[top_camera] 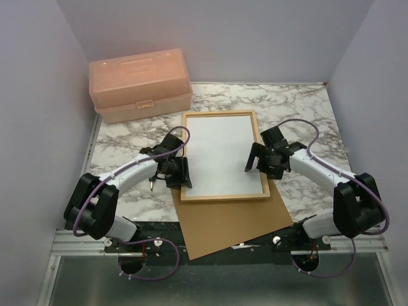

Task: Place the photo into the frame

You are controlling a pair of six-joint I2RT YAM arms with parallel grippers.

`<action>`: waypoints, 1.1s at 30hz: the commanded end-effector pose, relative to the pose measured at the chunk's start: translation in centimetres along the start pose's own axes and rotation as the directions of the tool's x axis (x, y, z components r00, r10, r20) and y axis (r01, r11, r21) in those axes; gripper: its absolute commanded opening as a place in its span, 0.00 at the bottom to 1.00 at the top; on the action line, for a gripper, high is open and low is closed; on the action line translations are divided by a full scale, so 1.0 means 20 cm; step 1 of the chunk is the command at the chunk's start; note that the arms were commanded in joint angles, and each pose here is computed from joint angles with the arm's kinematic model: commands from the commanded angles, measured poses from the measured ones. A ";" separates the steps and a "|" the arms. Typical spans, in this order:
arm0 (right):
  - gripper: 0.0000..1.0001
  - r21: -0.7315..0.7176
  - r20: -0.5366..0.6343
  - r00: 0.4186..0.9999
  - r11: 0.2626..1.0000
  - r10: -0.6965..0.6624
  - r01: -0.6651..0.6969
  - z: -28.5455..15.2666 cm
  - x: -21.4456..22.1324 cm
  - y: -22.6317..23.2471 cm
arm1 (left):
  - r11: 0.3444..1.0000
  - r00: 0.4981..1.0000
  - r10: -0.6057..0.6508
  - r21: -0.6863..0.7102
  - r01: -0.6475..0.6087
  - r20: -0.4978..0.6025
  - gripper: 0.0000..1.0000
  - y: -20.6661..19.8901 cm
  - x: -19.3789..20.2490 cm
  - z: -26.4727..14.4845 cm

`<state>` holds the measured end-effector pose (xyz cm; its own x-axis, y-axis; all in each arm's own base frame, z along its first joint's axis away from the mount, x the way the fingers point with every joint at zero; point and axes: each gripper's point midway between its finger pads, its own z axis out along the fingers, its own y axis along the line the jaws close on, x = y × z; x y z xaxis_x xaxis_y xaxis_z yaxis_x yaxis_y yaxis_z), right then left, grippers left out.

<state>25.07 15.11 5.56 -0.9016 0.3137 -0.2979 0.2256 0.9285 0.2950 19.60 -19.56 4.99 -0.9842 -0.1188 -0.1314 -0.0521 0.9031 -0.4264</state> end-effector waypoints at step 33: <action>1.00 -0.004 0.105 0.991 0.996 0.084 -0.084 0.08 -0.43 0.01 | 0.976 0.985 0.131 -0.189 -0.108 0.114 0.99 -0.21 -0.49 -0.08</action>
<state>32.63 11.67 4.85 -0.8562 0.3985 -0.3289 0.3263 0.9105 0.2538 28.67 -24.54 7.82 -0.9817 -0.0348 -0.1872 0.0376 0.9284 -0.3696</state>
